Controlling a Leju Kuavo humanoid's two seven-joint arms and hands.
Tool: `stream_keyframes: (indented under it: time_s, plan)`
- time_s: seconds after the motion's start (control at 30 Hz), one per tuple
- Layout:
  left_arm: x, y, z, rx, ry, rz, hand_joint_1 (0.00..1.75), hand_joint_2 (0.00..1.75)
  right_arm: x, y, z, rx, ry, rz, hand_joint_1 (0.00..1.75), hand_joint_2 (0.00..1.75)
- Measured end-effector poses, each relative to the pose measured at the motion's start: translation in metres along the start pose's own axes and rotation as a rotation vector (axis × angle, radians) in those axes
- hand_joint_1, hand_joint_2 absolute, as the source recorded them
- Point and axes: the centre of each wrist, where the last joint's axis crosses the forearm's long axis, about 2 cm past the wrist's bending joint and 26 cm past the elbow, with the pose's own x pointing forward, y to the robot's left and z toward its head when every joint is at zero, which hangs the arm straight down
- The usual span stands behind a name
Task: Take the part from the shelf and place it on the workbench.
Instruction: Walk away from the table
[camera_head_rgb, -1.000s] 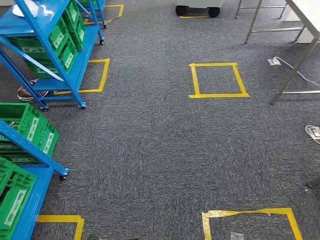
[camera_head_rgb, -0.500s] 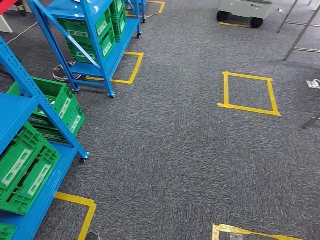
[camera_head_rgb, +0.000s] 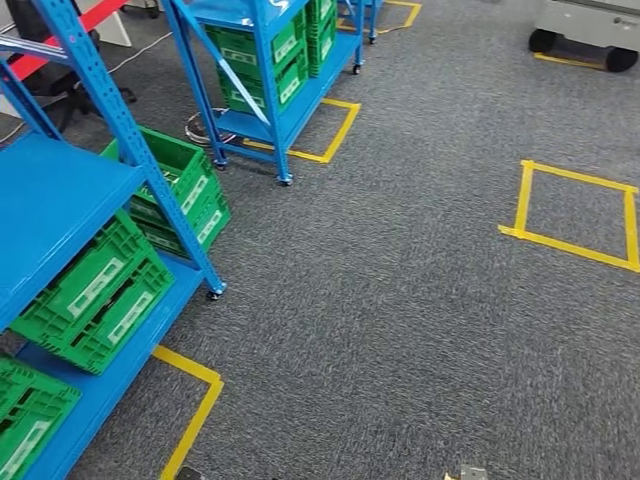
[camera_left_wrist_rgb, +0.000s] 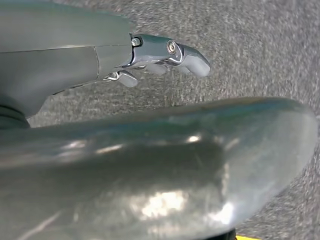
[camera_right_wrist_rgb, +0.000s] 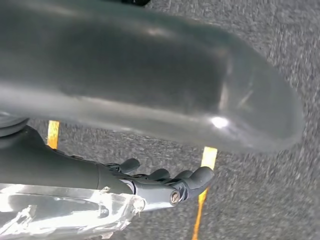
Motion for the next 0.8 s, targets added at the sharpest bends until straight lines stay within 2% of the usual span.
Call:
stream_keyframes:
  time_s: [0.8]
  plan:
    - [-0.0014, -0.0023, 0.0010, 0.001, 0.003, 0.000, 0.00, 0.00, 0.0011, 0.0001, -0.0008, -0.002, 0.000, -0.009, 0.00, 0.00]
